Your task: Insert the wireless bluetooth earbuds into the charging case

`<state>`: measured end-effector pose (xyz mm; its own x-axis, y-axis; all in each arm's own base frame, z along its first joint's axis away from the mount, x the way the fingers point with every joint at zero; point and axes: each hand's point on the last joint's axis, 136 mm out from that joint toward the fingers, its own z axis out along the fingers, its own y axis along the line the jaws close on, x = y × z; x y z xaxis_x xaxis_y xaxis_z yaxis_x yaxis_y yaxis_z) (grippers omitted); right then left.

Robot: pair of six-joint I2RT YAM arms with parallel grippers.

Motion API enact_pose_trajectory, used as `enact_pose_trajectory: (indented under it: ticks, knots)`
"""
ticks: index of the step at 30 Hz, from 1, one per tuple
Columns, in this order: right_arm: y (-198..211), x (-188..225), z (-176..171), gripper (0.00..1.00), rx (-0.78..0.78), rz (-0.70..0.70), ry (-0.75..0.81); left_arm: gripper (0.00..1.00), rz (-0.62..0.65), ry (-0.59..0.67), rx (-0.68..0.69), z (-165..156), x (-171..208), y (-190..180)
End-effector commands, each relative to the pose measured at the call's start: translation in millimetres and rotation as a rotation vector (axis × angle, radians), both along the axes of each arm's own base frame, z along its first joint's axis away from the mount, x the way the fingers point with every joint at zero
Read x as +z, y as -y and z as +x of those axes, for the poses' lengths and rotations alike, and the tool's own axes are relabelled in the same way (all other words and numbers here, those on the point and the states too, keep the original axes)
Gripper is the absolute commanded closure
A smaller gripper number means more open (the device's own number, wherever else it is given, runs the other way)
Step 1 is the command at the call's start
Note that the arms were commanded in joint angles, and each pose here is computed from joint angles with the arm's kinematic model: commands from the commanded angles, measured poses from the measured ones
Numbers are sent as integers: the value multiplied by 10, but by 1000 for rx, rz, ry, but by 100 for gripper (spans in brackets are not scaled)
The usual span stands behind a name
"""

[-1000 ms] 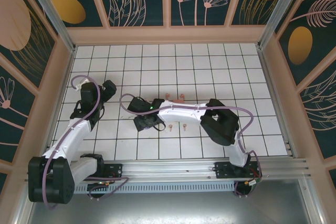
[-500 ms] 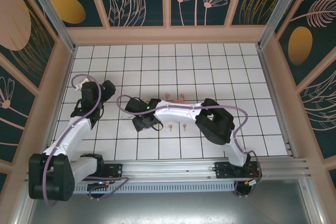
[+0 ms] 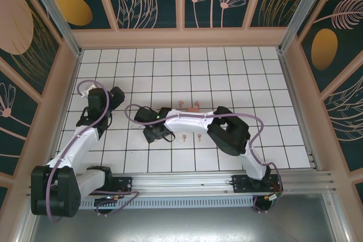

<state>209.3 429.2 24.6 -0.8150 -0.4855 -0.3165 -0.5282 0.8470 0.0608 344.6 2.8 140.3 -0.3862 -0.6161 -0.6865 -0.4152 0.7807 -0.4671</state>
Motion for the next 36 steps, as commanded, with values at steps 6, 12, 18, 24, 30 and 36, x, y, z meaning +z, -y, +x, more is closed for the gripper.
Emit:
enact_pose_trajectory:
  ticks: [6,12,18,24,30,36]
  knots:
    - [5,-62,-13,32,20,-43,1,1,15,13,9,28,98,-37]
    - [19,-99,-48,36,29,-64,2,1,15,12,10,22,94,-45]
    - [8,-99,-95,42,38,-72,-1,1,10,13,7,26,101,-40]
    - [16,-80,-136,49,42,-66,-9,1,5,17,3,32,112,-32]
    - [6,62,-125,54,27,-29,6,1,-1,33,-11,38,143,-7]
    - [-19,552,-38,55,-17,87,58,1,-48,130,-70,41,331,116]
